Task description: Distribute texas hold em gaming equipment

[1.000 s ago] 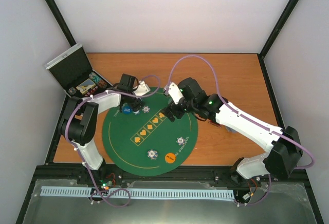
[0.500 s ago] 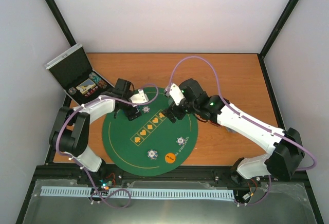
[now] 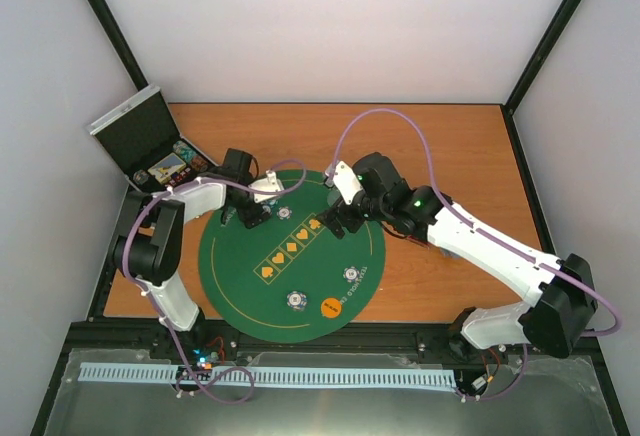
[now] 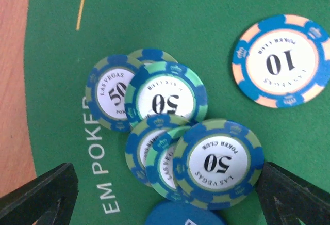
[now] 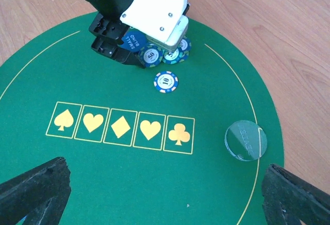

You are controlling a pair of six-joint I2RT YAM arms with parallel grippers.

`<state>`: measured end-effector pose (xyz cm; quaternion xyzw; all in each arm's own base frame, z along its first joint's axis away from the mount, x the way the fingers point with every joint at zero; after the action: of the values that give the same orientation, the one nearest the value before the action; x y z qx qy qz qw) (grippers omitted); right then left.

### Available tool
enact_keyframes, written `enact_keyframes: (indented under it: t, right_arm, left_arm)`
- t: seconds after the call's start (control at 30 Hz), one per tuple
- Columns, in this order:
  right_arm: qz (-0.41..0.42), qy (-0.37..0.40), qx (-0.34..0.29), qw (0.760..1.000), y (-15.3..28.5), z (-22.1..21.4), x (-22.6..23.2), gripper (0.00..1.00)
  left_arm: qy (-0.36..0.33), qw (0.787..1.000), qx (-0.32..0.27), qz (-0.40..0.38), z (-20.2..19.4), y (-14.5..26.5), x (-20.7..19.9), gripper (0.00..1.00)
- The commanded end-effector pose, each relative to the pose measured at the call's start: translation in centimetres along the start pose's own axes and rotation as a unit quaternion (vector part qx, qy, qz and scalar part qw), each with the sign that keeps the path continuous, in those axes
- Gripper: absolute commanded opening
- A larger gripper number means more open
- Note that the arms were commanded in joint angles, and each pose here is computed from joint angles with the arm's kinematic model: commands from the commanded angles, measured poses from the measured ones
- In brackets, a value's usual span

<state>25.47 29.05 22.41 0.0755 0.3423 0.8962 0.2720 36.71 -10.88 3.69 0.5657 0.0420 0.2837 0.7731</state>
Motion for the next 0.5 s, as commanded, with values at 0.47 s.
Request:
enact_keyframes:
  t: [0.47]
  right_arm:
    - [-0.004, 0.004, -0.002, 1.000, 0.5, -0.5, -0.3, 1.00]
  left_arm:
    - [0.003, 0.999, -0.036, 0.028, 3.4, -0.4, 3.4, 0.93]
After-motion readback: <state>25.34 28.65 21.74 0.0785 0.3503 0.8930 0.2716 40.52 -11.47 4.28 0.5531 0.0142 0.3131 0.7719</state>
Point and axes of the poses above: each gripper's point midway between its finger pads, its own y axis back along the fingers, its own x axis along the line the jaws close on, z = x × y, the point moved 1 cm from there along y, back along the fingers, and after that the axes turned 3 degrees about y, right-handed, at the moved point
